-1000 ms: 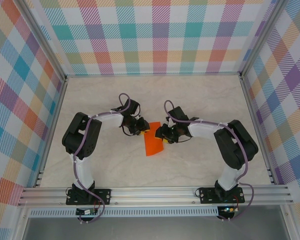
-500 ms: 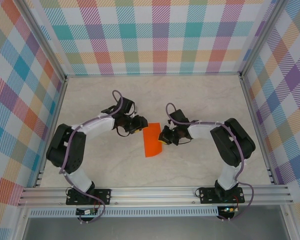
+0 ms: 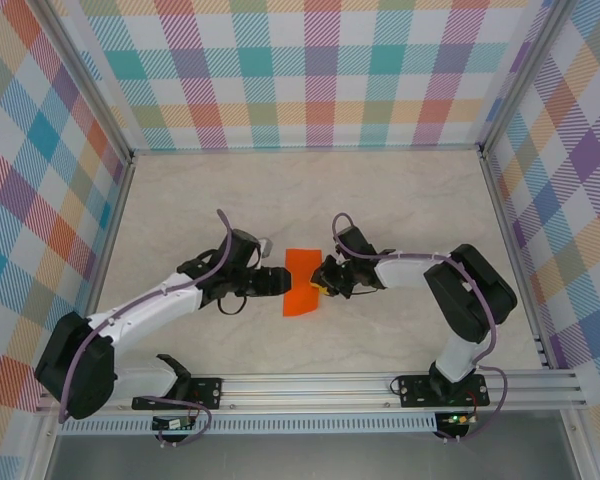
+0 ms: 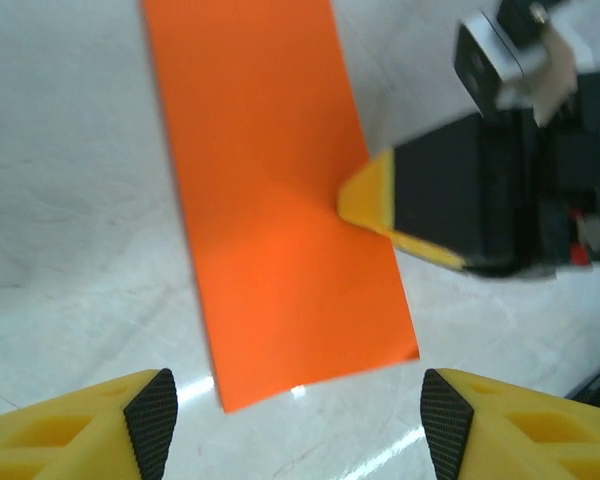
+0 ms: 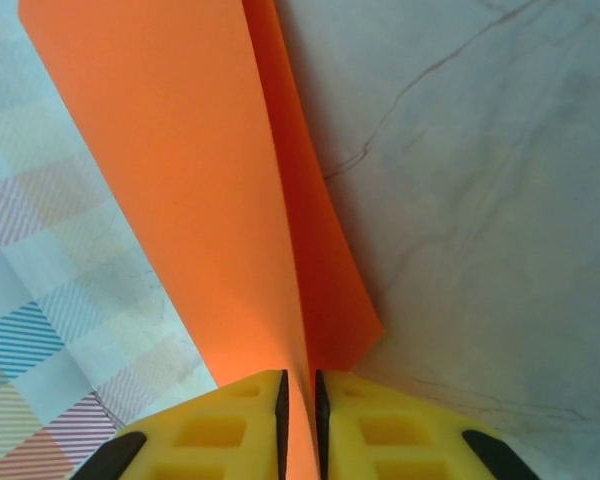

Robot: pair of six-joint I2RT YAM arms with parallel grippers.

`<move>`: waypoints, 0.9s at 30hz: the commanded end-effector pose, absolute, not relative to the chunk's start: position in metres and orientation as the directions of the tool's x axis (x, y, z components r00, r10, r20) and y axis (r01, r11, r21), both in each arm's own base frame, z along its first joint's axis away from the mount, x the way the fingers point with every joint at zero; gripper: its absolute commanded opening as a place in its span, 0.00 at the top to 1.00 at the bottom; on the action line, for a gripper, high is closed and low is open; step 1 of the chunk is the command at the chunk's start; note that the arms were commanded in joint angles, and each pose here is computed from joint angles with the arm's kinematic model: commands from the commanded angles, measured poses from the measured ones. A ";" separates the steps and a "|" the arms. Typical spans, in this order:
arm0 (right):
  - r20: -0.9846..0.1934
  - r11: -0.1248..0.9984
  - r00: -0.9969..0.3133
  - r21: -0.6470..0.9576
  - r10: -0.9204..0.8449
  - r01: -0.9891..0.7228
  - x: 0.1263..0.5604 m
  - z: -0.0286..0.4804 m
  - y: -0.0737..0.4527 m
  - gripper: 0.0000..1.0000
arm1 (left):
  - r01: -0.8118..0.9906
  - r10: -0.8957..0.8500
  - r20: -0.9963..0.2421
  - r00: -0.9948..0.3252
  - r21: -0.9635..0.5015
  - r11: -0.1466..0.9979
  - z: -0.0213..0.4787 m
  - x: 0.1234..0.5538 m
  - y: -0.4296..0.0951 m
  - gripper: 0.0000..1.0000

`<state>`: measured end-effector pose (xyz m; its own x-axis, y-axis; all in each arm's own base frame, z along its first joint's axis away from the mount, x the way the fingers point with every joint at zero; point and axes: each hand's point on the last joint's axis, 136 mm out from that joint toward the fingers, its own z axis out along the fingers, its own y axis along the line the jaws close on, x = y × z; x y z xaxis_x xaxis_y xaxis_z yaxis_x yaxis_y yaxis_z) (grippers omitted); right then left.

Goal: Fold a paper plane with a square sheet of paper (pick it up from the middle)
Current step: Third fold the triangle at the center of the table.

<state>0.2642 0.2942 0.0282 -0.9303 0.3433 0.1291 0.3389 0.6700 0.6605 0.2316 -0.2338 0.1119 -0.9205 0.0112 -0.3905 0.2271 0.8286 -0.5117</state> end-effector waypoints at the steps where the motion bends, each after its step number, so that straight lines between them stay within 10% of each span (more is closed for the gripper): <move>1: 0.118 0.663 -0.943 0.684 0.312 0.305 0.268 0.044 0.302 0.81 | 0.343 0.147 -0.449 -0.881 -0.393 0.853 0.104 0.216 -0.236 0.31; 20: 0.127 0.667 -0.950 0.686 0.285 0.292 0.267 0.049 0.306 0.77 | 0.642 0.641 -0.465 -0.611 0.185 0.745 0.068 0.190 -0.309 0.31; 27: 0.125 0.669 -0.951 0.685 0.284 0.290 0.267 0.051 0.306 0.77 | 0.611 0.643 -0.474 -0.602 0.246 0.753 0.064 0.199 -0.307 0.49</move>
<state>0.2654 0.3003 0.0386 -0.9413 0.3096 0.1347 0.3174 0.6751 0.6660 0.1921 -0.3077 0.0563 -0.6263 0.6328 -0.4554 0.6264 0.7562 0.1892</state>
